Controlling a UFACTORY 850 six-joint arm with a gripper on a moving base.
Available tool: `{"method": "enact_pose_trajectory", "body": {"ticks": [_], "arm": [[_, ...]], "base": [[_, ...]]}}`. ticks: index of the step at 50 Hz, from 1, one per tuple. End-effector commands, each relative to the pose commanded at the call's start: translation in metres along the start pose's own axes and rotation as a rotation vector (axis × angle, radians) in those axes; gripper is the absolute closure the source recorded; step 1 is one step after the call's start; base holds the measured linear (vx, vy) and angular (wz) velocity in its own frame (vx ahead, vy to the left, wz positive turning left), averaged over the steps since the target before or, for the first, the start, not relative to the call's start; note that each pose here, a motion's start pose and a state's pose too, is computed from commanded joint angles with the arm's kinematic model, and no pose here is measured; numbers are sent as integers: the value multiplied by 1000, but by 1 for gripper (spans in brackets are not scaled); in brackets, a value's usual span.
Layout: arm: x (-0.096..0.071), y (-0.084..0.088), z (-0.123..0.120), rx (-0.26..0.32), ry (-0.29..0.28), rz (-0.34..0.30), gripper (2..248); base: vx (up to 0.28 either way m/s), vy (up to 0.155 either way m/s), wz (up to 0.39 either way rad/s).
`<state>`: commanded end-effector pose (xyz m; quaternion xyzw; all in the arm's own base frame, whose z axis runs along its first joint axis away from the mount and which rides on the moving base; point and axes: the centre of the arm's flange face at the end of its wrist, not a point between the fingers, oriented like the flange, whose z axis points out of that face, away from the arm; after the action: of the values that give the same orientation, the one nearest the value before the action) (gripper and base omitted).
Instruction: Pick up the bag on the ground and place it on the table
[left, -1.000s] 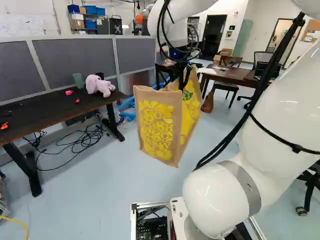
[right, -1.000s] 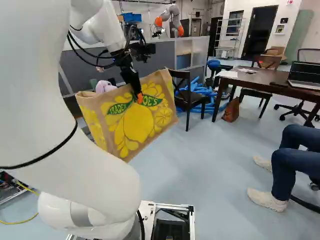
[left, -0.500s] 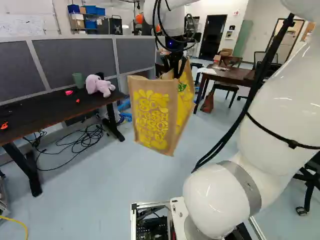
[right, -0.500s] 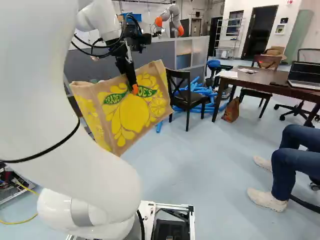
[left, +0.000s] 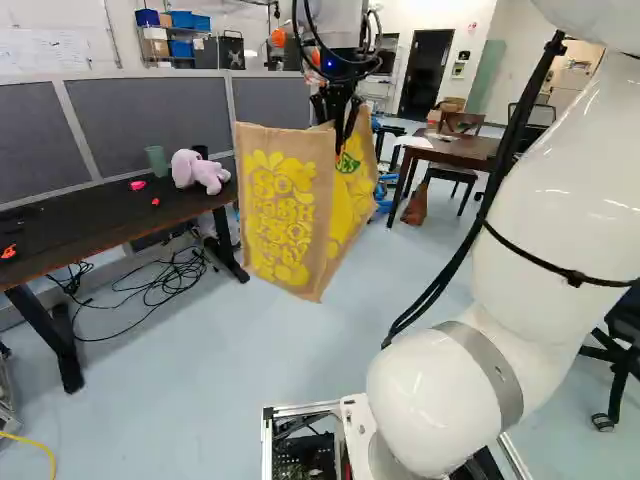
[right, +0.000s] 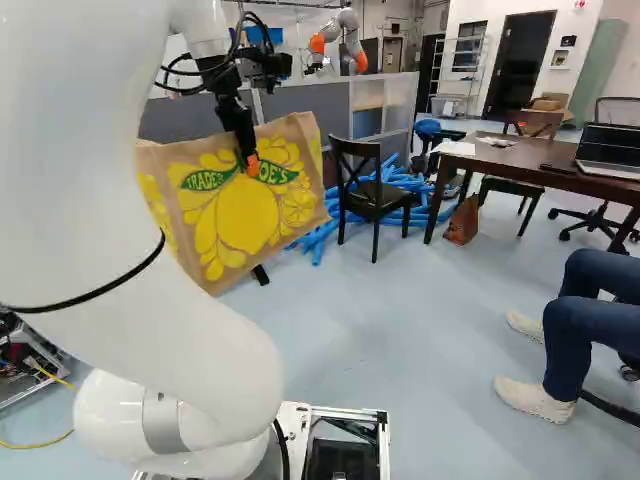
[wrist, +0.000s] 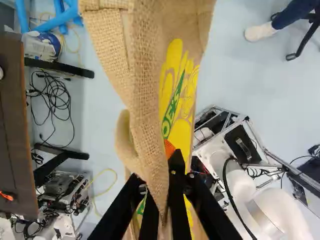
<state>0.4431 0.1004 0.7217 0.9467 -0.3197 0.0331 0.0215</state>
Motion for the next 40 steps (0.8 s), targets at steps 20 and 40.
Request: {"method": "enact_pose_trajectory", "body": {"ticks": [20, 40], "arm": [[-13, -4, -24, 21, -9, -21, 228], [-13, -4, -24, 21, -9, -21, 228]], "base": [[0, 0, 0], [11, 3, 5]]}}
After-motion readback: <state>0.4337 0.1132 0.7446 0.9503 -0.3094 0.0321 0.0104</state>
